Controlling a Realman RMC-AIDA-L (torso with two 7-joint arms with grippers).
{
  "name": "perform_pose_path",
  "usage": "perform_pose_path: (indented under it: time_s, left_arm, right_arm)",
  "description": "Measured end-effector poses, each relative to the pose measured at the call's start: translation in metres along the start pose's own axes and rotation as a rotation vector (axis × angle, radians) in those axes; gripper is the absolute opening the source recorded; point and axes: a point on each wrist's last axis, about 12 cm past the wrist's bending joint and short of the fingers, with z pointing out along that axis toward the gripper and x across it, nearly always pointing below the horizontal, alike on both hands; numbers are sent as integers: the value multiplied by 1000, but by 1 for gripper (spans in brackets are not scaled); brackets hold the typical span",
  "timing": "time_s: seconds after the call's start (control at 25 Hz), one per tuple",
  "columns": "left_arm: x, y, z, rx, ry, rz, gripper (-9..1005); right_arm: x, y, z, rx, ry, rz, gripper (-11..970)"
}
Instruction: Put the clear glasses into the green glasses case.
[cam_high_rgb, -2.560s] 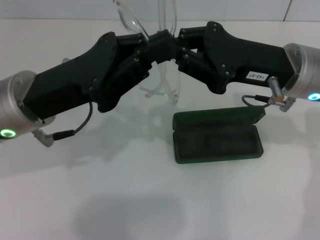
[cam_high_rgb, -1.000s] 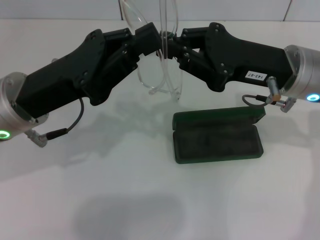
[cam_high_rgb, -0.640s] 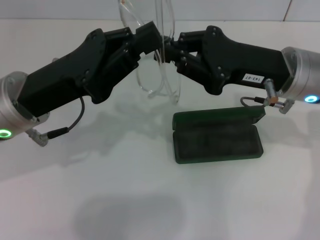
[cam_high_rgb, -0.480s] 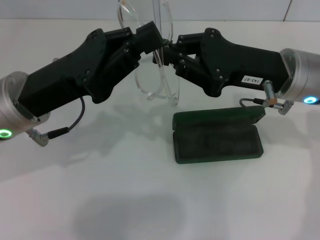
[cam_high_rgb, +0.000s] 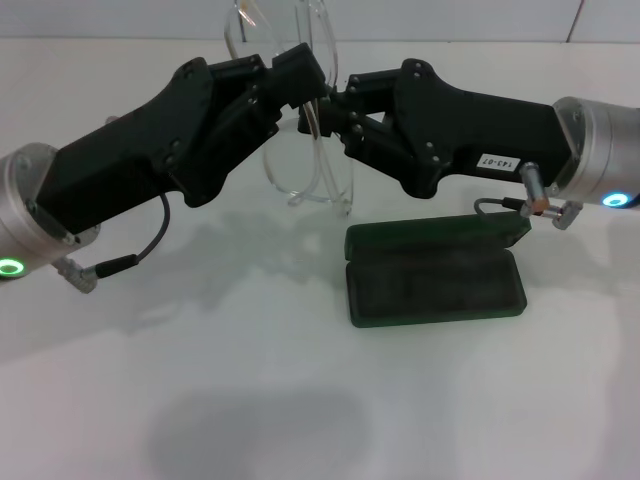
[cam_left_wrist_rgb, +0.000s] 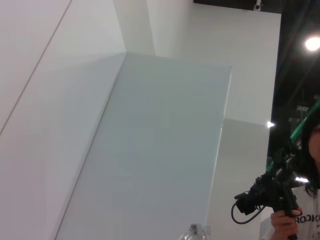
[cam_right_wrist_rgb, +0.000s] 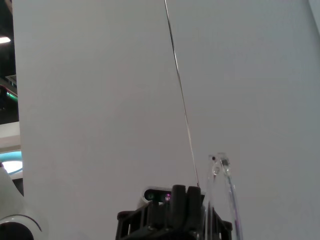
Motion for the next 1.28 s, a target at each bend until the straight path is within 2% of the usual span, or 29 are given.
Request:
perform_pose_path:
  time_s: [1.28]
  left_arm:
    - [0,0,-1,3,17,-3,53]
  right_arm:
    - [0,1,-4,19,-21,3,74]
